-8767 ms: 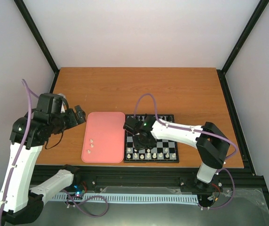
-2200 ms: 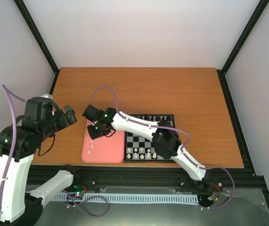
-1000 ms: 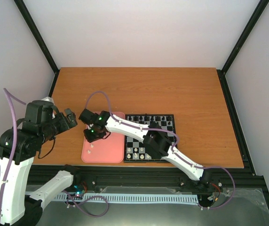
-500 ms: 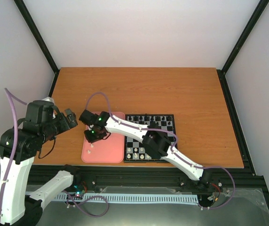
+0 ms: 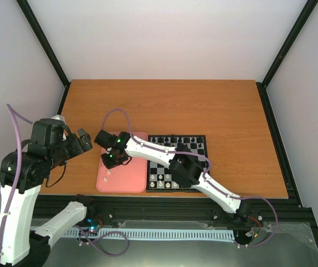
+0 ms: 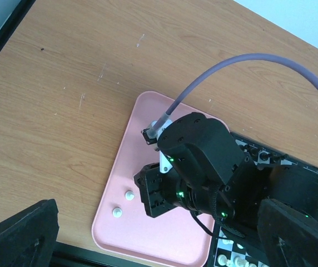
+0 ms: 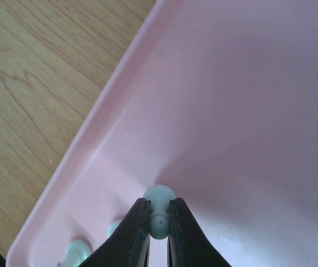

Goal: Set up the chess pieces on the board
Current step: Pick up the chess piece from the storage box, then place the chess piece on the chessboard.

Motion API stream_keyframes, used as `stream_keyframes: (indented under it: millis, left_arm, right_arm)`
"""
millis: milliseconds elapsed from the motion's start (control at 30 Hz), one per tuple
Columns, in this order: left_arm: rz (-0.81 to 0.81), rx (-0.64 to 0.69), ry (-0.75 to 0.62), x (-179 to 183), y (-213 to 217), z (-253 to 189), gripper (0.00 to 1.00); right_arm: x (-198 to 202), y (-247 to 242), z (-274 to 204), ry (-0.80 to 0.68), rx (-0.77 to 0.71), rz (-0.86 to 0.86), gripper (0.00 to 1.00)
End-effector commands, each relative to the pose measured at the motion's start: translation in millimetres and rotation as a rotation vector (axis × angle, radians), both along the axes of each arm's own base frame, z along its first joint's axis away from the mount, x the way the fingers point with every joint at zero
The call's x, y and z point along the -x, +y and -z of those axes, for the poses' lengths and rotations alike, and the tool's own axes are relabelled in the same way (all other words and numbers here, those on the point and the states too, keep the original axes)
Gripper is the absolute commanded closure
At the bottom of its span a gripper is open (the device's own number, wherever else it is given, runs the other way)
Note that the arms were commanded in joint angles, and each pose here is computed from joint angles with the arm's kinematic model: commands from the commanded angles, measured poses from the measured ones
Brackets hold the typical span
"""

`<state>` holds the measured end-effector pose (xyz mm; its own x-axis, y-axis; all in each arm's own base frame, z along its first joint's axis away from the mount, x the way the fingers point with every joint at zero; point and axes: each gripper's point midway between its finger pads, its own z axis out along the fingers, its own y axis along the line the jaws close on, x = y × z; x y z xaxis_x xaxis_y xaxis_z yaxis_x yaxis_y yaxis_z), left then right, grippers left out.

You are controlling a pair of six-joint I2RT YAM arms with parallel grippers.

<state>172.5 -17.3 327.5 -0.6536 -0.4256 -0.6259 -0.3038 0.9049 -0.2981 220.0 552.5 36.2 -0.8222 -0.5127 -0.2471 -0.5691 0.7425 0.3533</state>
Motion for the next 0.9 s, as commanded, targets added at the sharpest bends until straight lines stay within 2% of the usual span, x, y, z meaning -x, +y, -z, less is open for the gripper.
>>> stream_keyframes:
  millis: [0, 333, 633, 867]
  left_arm:
    - [0.015, 0.007, -0.018, 0, -2, -4, 0.0]
    - [0.023, 0.014, -0.015, 1, -3, 0, 0.0]
    - [0.036, 0.021, -0.023, 0, -6, -1, 0.0]
    - [0.042, 0.025, -0.012, -3, -9, 6, 0.0]
  right_arm:
    - [-8, -9, -57, -0.091, -0.044, 0.015, 0.91]
    - [-5, -53, -84, -0.108, 0.025, 0.04, 0.91]
    - [-3, -177, -83, -0.078, 0.138, 0.217, 0.91]
    - [22, -258, -57, -0.003, 0.228, 0.318, 0.91]
